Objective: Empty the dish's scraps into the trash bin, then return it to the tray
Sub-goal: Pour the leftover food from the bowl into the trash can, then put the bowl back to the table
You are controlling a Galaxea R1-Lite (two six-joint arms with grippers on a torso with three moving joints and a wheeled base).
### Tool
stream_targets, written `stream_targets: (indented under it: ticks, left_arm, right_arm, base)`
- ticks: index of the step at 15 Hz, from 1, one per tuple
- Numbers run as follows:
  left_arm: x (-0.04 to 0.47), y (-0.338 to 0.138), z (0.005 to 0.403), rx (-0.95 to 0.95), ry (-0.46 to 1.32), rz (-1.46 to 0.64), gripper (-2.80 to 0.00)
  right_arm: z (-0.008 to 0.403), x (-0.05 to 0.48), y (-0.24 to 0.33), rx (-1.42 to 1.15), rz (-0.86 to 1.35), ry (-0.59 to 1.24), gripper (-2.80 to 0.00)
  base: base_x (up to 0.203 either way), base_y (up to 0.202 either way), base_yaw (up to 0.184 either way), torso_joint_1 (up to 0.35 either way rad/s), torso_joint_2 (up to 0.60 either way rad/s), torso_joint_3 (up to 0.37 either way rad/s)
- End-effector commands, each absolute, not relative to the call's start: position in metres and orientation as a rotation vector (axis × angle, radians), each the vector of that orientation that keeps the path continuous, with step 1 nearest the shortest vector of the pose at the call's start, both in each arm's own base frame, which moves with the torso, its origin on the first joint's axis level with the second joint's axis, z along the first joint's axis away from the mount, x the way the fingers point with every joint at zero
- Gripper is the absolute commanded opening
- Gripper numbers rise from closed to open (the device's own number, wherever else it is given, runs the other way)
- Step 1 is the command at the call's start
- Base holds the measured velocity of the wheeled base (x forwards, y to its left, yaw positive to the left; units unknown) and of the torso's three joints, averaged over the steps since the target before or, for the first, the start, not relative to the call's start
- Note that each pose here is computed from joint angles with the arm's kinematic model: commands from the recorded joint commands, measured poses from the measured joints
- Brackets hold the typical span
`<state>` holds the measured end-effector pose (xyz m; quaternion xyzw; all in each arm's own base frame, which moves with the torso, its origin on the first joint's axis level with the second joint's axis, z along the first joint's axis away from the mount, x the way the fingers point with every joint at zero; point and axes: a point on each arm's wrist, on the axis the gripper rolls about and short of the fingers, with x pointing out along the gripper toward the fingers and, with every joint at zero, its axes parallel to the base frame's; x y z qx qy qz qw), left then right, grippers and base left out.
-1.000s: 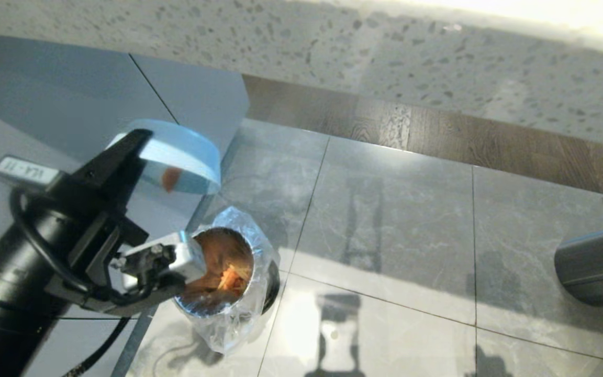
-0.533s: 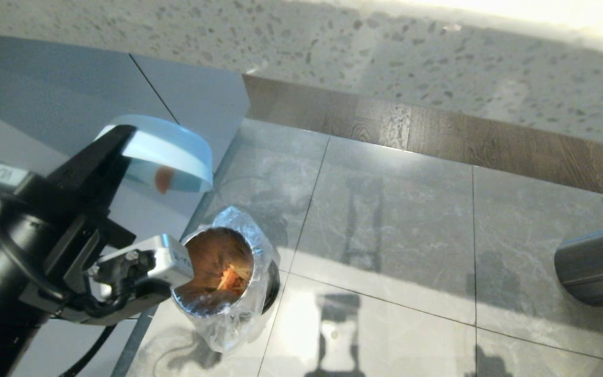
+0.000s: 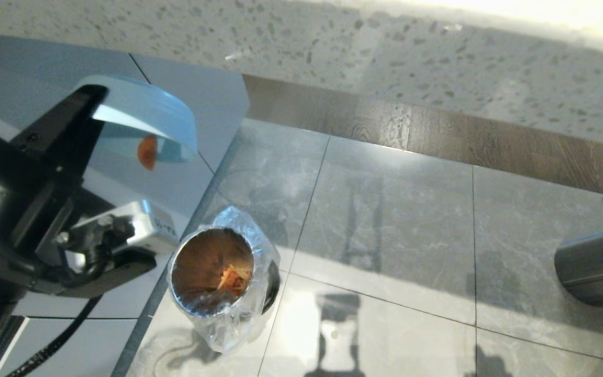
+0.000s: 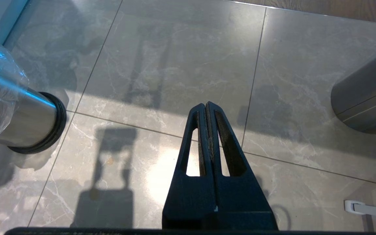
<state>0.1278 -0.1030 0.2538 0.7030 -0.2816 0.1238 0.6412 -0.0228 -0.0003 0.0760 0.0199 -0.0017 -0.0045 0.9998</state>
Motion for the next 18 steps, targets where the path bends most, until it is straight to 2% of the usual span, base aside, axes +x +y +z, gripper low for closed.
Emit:
stream_targets:
  ticks: [1,7,13,15,18]
  left_arm:
    - [0.126,-0.101,0.257,1.593,-0.661,0.322,-2.8]
    - [0.129,-0.106,0.264,1.577,-0.684,0.336,-2.8]
    - [0.128,-0.104,0.246,1.617,-0.642,0.277,-2.8]
    - [0.126,-0.099,0.227,1.597,-0.538,0.229,-2.8]
    - [0.119,-0.083,0.205,1.429,-0.243,0.247,-2.8]
  right_arm:
    - [0.076,-0.023,0.0,0.04,-0.009,-0.003,-2.8]
    - [0.076,-0.023,0.0,0.04,-0.009,-0.004,-2.8]
    - [0.076,-0.023,0.0,0.04,-0.009,-0.003,-2.8]
    - [0.076,-0.023,0.0,0.04,-0.009,-0.004,-2.8]
    - [0.076,-0.023,0.0,0.04,-0.009,-0.005,-2.8]
  base:
    - [0.0,0.0,0.0,0.0,0.0,0.0]
    - [0.0,0.0,0.0,0.0,0.0,0.0]
    - [0.0,0.0,0.0,0.0,0.0,0.0]
    - [0.0,0.0,0.0,0.0,0.0,0.0]
    - [0.0,0.0,0.0,0.0,0.0,0.0]
